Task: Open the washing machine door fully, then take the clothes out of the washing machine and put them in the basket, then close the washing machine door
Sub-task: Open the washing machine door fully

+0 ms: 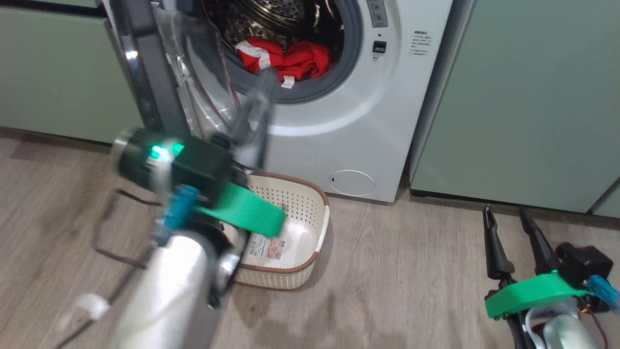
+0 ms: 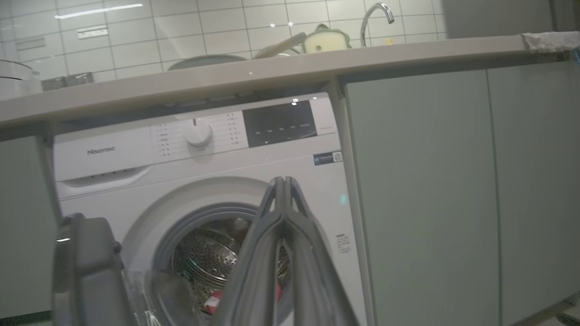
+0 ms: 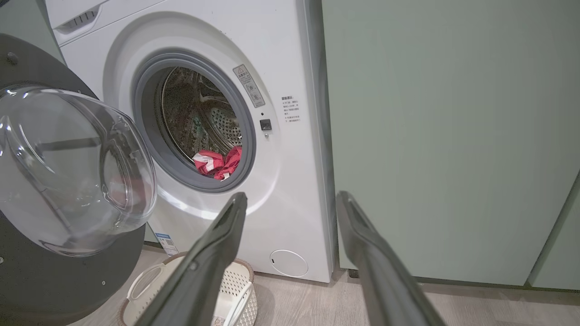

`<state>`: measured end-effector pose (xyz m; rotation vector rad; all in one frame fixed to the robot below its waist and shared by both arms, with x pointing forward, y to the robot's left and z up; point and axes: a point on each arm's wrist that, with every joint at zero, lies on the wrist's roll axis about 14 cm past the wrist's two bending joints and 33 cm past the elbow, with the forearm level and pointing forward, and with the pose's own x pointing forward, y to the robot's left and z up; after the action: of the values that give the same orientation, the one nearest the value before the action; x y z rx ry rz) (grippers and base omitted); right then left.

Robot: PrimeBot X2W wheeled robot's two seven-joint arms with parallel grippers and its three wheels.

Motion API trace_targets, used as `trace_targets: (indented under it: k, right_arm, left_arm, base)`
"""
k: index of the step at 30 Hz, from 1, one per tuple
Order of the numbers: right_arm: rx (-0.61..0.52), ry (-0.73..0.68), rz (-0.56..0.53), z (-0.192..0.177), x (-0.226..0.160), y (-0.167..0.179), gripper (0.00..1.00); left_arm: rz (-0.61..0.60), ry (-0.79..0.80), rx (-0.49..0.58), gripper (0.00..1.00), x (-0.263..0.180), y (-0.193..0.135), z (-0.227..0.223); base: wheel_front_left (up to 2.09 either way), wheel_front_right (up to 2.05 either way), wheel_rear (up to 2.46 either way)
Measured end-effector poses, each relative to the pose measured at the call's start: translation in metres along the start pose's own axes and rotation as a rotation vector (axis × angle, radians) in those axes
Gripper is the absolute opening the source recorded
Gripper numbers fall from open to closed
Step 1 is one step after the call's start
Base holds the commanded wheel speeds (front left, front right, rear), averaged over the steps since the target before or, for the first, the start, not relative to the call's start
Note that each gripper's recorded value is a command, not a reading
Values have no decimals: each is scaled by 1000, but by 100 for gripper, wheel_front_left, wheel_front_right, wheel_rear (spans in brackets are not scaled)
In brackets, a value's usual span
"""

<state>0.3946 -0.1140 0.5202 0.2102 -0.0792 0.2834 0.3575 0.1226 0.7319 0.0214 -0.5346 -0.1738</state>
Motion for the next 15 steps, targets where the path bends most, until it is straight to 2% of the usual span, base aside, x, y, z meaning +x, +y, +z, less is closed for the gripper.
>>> trace_targets:
  k: [4,9,15]
  right_arm:
    - [0,2,-25,-1,-2,-9,100]
    - [2,5,-46,-2,-3,-16,100]
    - [5,11,-52,-4,-1,-18,100]
  left_arm:
    - [-81,134,-31,0,-11,-35,-45]
    - [-127,350,-73,0,-52,-65,-111]
    - [-95,502,-72,0,-87,-68,-163]
  base:
    - [0,0,0]
    - [0,0,0]
    - [0,0,0]
